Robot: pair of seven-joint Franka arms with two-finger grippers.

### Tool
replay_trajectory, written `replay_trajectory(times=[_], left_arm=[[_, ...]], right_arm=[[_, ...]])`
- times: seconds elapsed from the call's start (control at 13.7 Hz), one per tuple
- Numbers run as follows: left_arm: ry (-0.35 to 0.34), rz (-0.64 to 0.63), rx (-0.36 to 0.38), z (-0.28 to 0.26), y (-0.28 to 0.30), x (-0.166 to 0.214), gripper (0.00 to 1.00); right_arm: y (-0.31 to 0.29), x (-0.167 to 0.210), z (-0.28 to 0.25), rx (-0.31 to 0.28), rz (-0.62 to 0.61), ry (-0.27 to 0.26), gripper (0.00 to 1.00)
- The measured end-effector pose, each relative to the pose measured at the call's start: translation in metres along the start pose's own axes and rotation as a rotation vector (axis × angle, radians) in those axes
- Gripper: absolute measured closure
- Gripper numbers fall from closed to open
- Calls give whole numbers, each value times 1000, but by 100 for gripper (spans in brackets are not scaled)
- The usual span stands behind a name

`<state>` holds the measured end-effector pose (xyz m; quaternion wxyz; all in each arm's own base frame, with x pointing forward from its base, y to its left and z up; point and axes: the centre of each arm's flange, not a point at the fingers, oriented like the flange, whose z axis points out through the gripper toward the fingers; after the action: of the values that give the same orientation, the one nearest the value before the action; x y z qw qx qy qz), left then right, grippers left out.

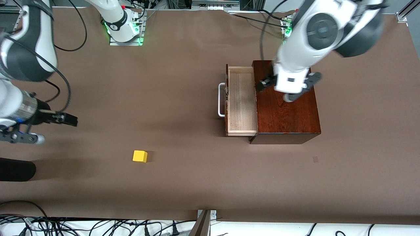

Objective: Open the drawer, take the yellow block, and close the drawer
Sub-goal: 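Set the yellow cube on the table and open the right gripper, then push the drawer shut into the box with the left gripper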

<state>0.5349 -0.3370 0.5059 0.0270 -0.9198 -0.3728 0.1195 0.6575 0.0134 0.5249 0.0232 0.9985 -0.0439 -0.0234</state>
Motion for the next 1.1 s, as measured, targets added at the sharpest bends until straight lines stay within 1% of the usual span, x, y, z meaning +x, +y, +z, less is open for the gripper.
replay_trajectory(times=[0.15, 0.22, 0.37, 0.51, 0.66, 0.73, 0.8, 0.88, 1.1], left_arm=[[4, -117, 10, 26, 41, -32, 0], [-2, -167, 15, 40, 60, -41, 0], [-17, -254, 4, 66, 90, -45, 0], [-27, -339, -2, 92, 111, -51, 0], [-31, -413, -2, 117, 125, -68, 0], [-31, -428, -3, 127, 130, -80, 3], [-30, -432, -2, 137, 135, -93, 3], [-23, -432, 1, 145, 138, -105, 10], [7, -423, 30, 171, 142, -126, 45]], right_arm=[[31, -21, -9, 14, -20, -10, 0], [45, -32, -11, 23, -22, -16, 0], [60, -48, -14, 24, -23, -24, 0], [62, -56, -18, 23, -31, -25, 0], [57, -61, -23, 24, -53, -23, 0], [55, -66, -26, 22, -59, -21, 0], [54, -71, -27, 23, -62, -22, 0], [52, -76, -28, 25, -65, -25, 0], [48, -86, -31, 27, -68, -22, 0]])
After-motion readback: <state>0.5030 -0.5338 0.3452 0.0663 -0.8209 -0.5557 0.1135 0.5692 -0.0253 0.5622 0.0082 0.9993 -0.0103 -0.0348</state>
